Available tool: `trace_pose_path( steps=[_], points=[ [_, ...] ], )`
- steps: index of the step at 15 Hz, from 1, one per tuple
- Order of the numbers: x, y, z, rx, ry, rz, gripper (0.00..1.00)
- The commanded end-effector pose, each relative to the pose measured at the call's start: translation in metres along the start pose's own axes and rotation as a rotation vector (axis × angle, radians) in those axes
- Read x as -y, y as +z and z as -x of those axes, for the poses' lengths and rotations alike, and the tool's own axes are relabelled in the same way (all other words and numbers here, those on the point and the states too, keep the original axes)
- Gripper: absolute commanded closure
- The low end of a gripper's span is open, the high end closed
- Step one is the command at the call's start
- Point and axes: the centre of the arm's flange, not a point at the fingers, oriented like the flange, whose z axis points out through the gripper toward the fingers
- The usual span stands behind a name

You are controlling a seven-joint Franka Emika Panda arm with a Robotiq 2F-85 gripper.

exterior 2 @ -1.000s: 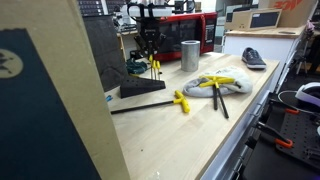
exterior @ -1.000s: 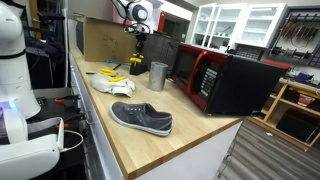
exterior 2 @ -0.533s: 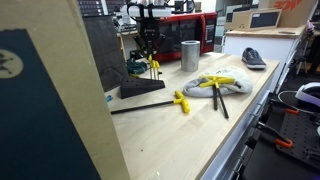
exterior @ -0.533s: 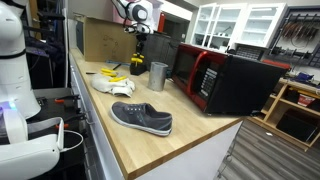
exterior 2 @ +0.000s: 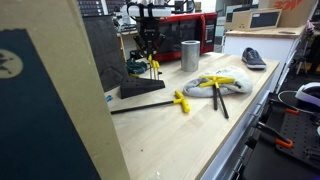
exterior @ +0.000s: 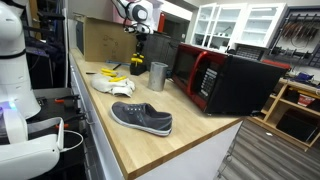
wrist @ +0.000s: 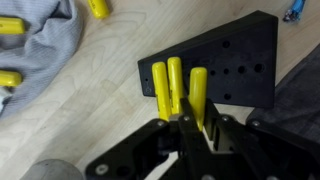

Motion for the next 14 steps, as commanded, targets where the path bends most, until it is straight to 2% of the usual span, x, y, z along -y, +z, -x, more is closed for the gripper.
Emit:
trace_pose_path(
  steps=[1,14],
  points=[
    [-0.0014,0.0006,0.0028,0.015,0.021,0.004,0.96],
    [-0.0095,0.0038,-0.0008,0.029,0.031,0.043,0.96]
  ],
)
